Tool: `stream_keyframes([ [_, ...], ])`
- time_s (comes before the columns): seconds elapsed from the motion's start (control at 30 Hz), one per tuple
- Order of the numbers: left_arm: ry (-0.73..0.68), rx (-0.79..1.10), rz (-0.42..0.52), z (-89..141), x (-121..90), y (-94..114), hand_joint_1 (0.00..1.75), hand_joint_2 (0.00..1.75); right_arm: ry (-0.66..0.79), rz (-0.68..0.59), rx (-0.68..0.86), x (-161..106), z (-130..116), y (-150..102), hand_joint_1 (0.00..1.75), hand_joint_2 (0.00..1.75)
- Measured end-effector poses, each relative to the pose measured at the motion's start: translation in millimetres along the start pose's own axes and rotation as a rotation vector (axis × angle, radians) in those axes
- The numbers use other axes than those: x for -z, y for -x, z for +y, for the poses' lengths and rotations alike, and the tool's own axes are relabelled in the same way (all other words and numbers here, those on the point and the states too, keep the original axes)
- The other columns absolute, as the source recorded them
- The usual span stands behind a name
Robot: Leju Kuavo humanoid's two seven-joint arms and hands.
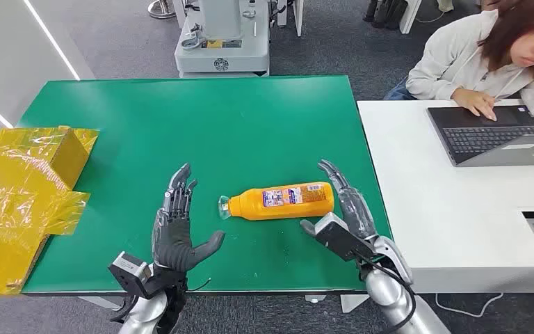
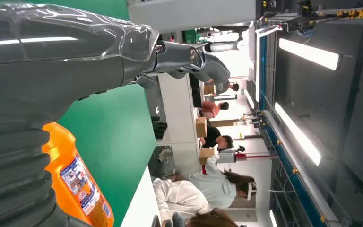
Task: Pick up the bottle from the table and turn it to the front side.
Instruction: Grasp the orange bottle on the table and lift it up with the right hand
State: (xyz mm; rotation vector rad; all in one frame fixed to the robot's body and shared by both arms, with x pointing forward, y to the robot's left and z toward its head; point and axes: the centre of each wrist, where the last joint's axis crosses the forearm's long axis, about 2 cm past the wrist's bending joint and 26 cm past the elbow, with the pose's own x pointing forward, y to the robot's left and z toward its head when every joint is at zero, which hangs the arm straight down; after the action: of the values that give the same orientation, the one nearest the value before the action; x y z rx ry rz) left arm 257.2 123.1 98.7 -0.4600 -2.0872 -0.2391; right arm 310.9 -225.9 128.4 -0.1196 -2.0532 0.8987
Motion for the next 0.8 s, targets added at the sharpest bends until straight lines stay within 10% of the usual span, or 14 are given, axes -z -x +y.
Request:
stream_keyframes([
  [0.8,0.059,0.002,0.02,1,21,11,0.0,1.75,-0.594,0.219,-0.101,67,-9,50,0.0,1.75],
])
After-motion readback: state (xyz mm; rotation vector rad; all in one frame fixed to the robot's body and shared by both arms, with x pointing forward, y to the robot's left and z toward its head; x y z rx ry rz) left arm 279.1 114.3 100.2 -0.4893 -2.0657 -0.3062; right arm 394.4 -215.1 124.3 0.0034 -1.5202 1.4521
